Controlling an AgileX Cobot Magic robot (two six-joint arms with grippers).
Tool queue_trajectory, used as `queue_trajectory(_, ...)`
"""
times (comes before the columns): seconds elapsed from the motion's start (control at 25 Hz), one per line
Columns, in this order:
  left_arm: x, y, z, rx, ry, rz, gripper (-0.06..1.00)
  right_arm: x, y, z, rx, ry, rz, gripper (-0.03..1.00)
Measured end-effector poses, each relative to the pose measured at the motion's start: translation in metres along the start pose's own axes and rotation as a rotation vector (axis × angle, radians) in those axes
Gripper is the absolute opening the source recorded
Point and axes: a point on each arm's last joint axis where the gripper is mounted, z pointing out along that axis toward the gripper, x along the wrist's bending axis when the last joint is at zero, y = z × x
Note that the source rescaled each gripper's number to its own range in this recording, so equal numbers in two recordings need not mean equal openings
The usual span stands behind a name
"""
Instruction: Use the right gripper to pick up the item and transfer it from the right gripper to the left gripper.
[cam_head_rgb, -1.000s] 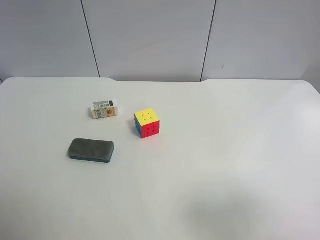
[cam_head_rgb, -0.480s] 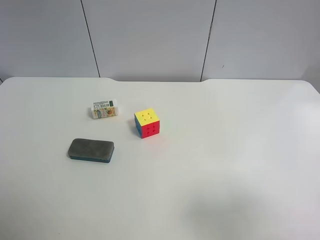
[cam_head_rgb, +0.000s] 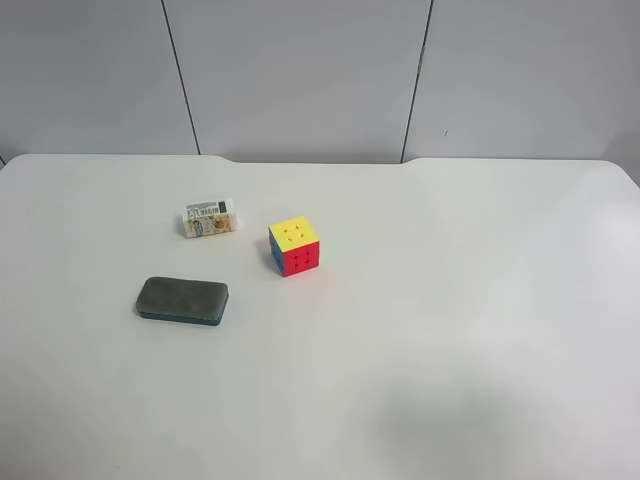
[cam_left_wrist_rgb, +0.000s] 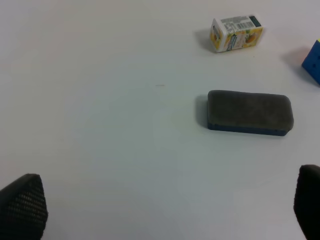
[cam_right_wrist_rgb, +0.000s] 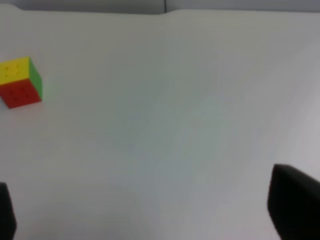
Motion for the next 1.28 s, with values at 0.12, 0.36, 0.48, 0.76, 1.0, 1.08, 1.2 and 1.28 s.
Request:
queue_trajectory(0.12, 0.0000, 0.0000, 0.0000, 0.000, 0.000, 0.000, 1.00, 0.0005, 0.0001, 0.0001, -0.002, -0.059, 0.029, 0.99)
queue_trajectory(0.36, 0.0000, 0.0000, 0.0000, 0.000, 0.000, 0.000, 1.00, 0.0009, 0.0001, 0.0003, -0.003, -0.116, 0.058, 0.99)
queue_trajectory(0.48, 0.0000, 0.0000, 0.0000, 0.000, 0.000, 0.000, 1.00, 0.0009, 0.0001, 0.0003, -0.003, -0.117, 0.058, 0.99)
queue_trajectory(0.76, 0.0000, 0.0000, 0.0000, 0.000, 0.000, 0.000, 1.00, 0.0009, 0.0001, 0.0003, -0.003, -0.117, 0.058, 1.00)
queue_trajectory(1.0, 0.0000, 0.0000, 0.0000, 0.000, 0.000, 0.000, 1.00, 0.0009, 0.0001, 0.0003, -0.003, -0.117, 0.058, 1.00)
queue_trajectory(1.08, 0.0000, 0.0000, 0.0000, 0.000, 0.000, 0.000, 1.00, 0.0009, 0.0001, 0.0003, -0.003, -0.117, 0.058, 1.00)
queue_trajectory(1.2, 0.0000, 0.0000, 0.0000, 0.000, 0.000, 0.000, 1.00, 0.0009, 0.0001, 0.0003, -0.003, -0.117, 0.058, 1.00)
queue_trajectory(1.28, 0.0000, 0.0000, 0.0000, 0.000, 0.000, 0.000, 1.00, 0.0009, 0.0001, 0.0003, -0.003, -0.117, 0.058, 1.00)
